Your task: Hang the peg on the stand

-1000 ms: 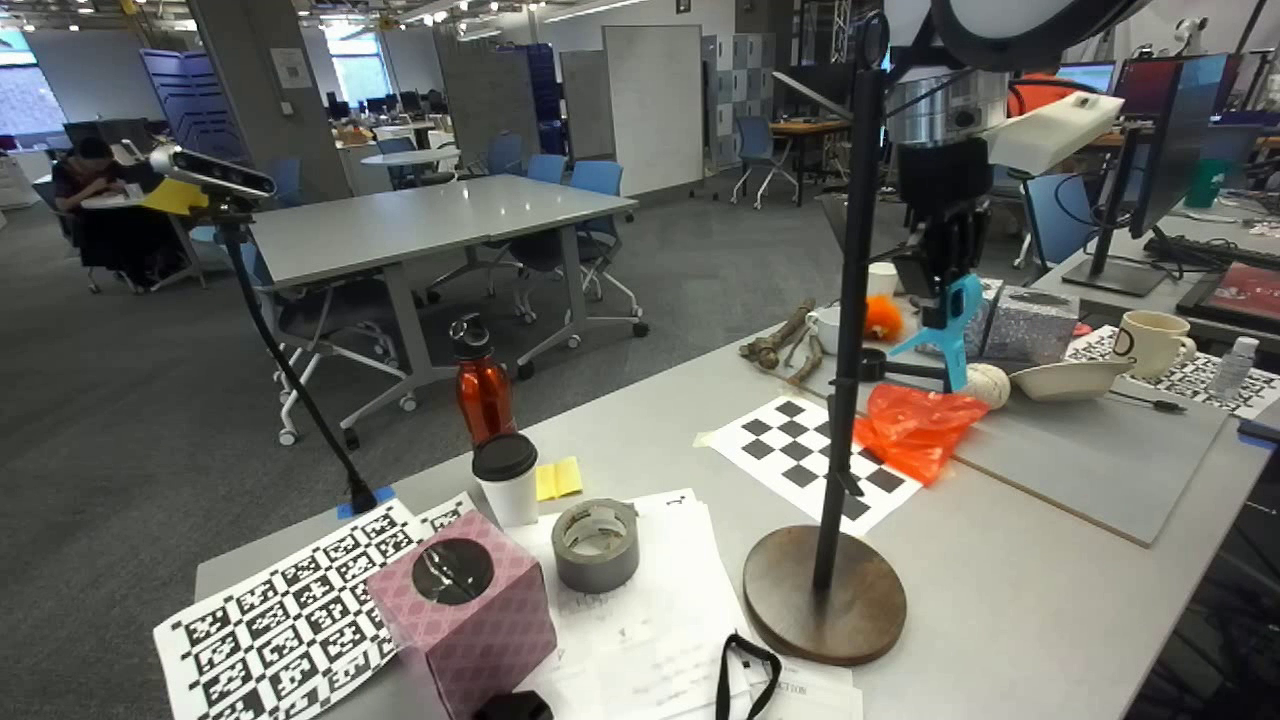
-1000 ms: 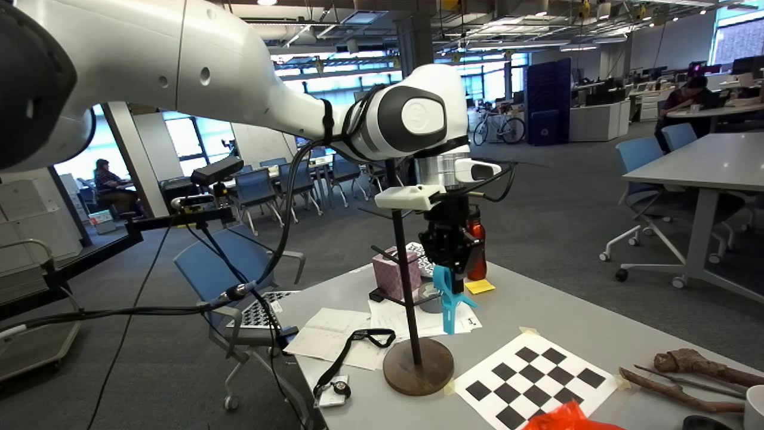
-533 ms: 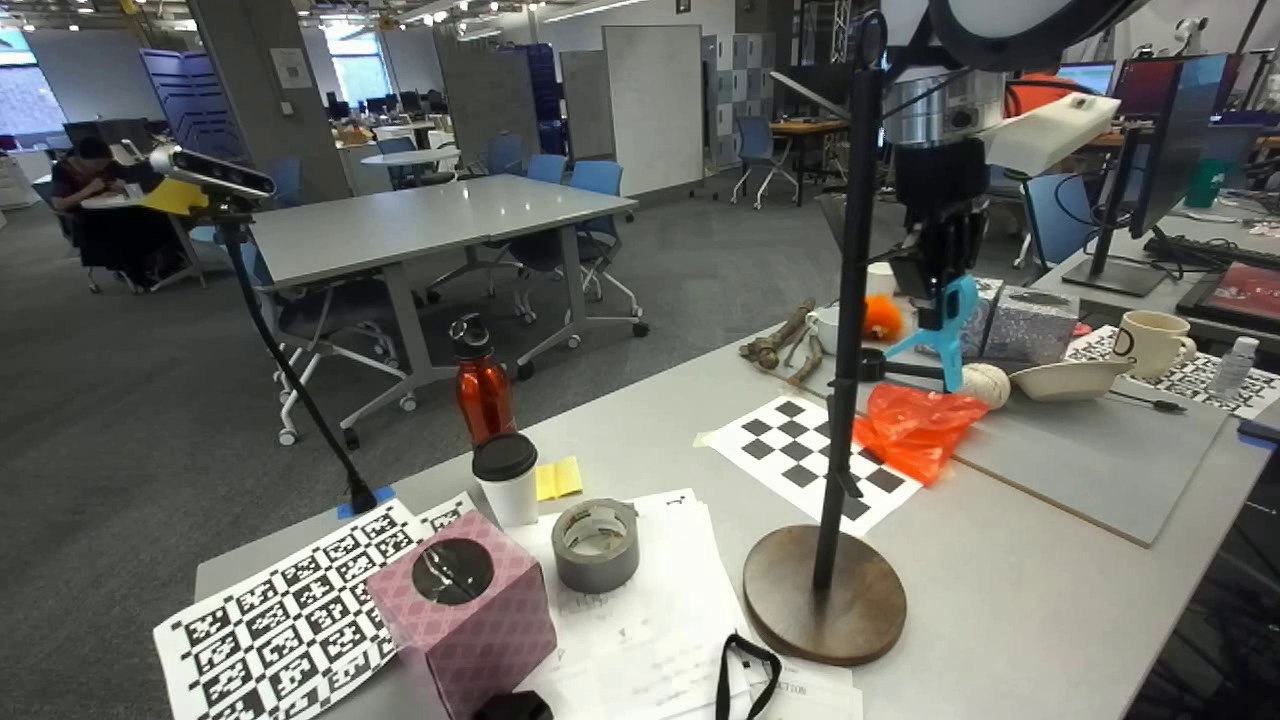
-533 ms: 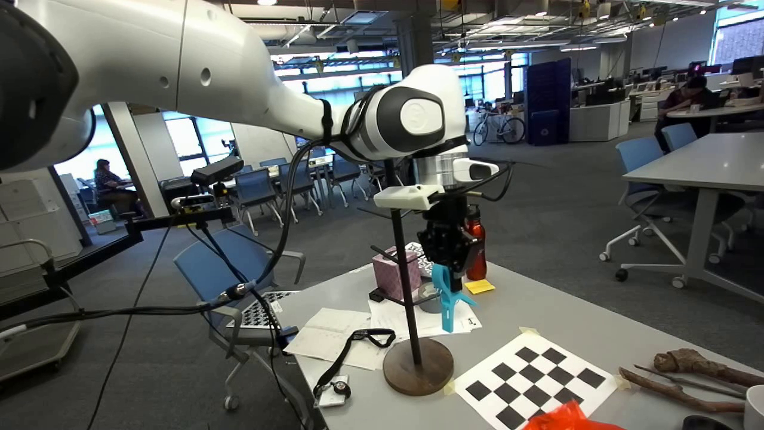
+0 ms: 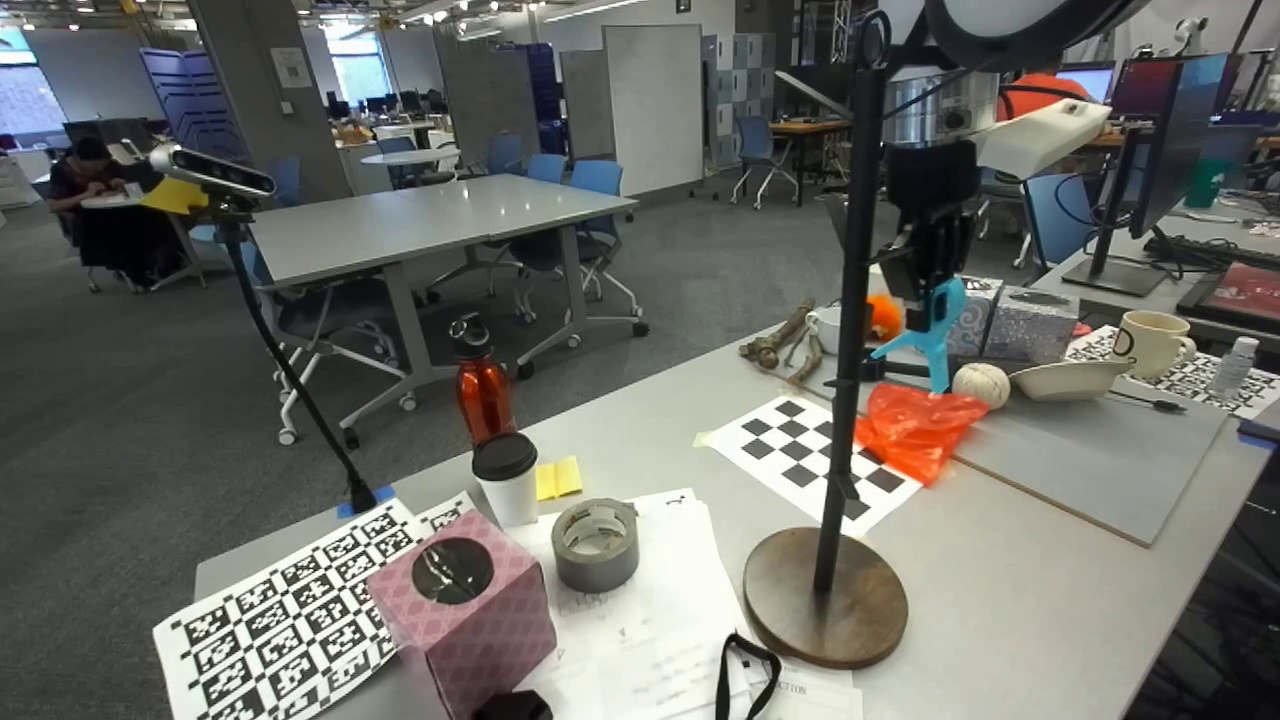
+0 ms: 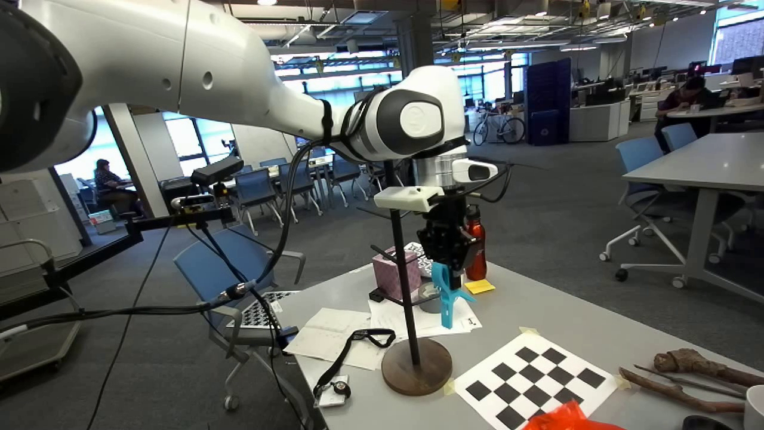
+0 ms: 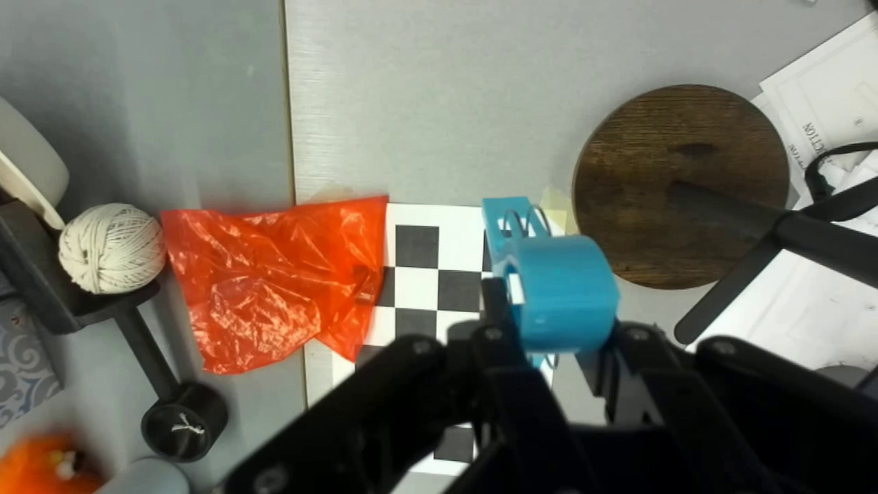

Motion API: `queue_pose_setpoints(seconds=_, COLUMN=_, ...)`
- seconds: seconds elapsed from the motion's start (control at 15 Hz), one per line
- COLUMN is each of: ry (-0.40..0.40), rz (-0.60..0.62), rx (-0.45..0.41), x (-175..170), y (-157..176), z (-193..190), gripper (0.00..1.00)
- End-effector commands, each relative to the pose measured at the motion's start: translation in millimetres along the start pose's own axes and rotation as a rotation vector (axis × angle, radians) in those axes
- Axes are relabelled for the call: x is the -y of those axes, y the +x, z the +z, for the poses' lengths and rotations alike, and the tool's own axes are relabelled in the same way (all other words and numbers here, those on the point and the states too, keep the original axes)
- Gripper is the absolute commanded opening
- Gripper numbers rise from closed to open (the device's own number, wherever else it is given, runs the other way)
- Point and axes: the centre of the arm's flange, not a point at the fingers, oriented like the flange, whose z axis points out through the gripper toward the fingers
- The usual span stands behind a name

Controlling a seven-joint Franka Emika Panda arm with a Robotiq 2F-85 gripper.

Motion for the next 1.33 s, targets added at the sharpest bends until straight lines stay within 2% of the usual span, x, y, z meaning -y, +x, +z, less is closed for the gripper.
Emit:
queue_pose_setpoints(seconds=0.0, ry=0.011, rz=-0.015, rx=0.0, x=1.0, y=9.4, z=-2.6, gripper=0.06)
queue_pose_setpoints(seconds=0.47, ry=0.015, rz=0.001, rx=-0.002, x=1.6, y=9.1, z=-2.5, gripper=0.06)
queue_pose_setpoints(seconds=0.53, ry=0.0, rz=0.0, rx=0.0, x=0.1, y=0.0, z=0.2, gripper=0.26)
queue_pose_setpoints(seconds=1.07, ry=0.0, rz=0.0, rx=0.0, x=0.1, y=0.1, z=0.3, gripper=0.26)
queue_pose_setpoints(seconds=1.13, ry=0.0, rz=0.0, rx=0.0, x=0.1, y=0.1, z=0.3, gripper=0.06)
queue_pose_setpoints(seconds=1.27, ry=-0.001, rz=0.011, rx=-0.007, x=-6.4, y=-0.3, z=-2.0, gripper=0.06)
